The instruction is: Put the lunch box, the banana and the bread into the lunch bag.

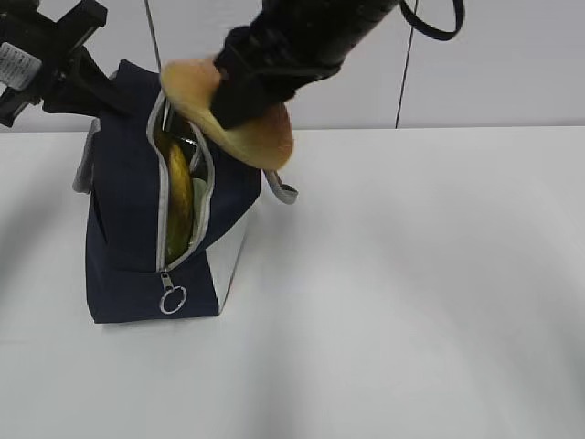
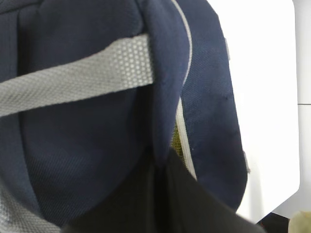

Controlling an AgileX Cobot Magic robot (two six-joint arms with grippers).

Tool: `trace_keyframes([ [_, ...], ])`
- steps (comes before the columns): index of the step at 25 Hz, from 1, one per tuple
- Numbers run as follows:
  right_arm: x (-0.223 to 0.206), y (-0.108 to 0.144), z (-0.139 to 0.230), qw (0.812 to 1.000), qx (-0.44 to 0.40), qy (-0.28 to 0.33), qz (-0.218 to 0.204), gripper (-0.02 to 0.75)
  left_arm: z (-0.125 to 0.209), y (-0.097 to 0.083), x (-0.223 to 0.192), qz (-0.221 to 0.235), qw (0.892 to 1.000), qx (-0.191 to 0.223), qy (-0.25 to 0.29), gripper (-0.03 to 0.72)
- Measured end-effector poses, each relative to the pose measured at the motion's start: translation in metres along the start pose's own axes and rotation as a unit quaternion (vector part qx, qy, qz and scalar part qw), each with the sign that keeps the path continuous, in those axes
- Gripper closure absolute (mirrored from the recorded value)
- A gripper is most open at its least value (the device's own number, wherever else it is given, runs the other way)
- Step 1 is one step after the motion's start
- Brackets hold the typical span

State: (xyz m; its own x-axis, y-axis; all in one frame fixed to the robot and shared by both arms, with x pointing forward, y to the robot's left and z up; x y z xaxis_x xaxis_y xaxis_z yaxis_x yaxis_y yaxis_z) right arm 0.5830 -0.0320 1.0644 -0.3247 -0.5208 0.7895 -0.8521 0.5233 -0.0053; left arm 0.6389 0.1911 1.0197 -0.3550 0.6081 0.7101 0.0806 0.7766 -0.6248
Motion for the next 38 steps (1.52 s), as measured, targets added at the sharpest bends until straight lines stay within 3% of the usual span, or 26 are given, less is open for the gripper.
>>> trace_keyframes([
  [3, -0.009, -0.004, -0.021, 0.998, -0.029, -0.06, -0.001, 0.384, 0.0, 0.0, 0.0, 0.0, 1.0, 0.0, 0.0, 0.691],
  [9, -0.065, -0.018, -0.029, 0.991, -0.097, -0.096, -0.013, 0.384, 0.0, -0.001, 0.0, 0.002, 1.0, 0.001, 0.0, 0.691],
  [16, -0.126, -0.026, -0.002, 0.99, -0.13, -0.053, -0.025, 0.372, 0.0, -0.001, 0.0, 0.002, 1.0, 0.001, 0.0, 0.691],
  [19, -0.139, -0.027, 0.005, 0.991, -0.127, -0.041, -0.029, 0.266, 0.0, -0.001, 0.0, 0.004, 1.0, 0.003, -0.001, 0.691],
  [22, -0.141, -0.028, 0.003, 0.992, -0.117, -0.044, -0.03, 0.132, 0.0, -0.002, 0.0, 0.005, 1.0, 0.003, -0.001, 0.691],
  [25, -0.135, -0.028, -0.005, 0.993, -0.101, -0.052, -0.03, 0.087, 0.0, -0.002, 0.0, 0.005, 1.0, 0.003, -0.001, 0.691],
  [32, -0.115, -0.034, -0.019, 0.998, -0.038, -0.037, -0.013, 0.08, 0.001, -0.002, 0.0, 0.006, 1.0, 0.003, 0.003, 0.691],
  [38, -0.089, -0.046, -0.012, 0.998, -0.036, 0.038, 0.027, 0.104, 0.002, -0.002, 0.0, 0.007, 1.0, 0.003, 0.007, 0.691],
])
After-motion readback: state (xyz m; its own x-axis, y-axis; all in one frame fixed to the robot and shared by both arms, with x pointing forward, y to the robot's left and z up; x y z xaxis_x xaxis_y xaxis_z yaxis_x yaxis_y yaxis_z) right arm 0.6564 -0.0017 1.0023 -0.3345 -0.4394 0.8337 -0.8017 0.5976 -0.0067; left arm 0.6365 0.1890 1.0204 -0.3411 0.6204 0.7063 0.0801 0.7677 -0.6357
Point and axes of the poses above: a point on each arm's last joint axis where the gripper is mounted, x pointing back along that axis away from the gripper, y along the wrist's bending axis when the last joint is at zero, z = x × y, the point moved 8 cm from there along -x, pointing out along that axis toward the gripper, and after that the axes turned 2 degrees about x, right-handed, at the moved point
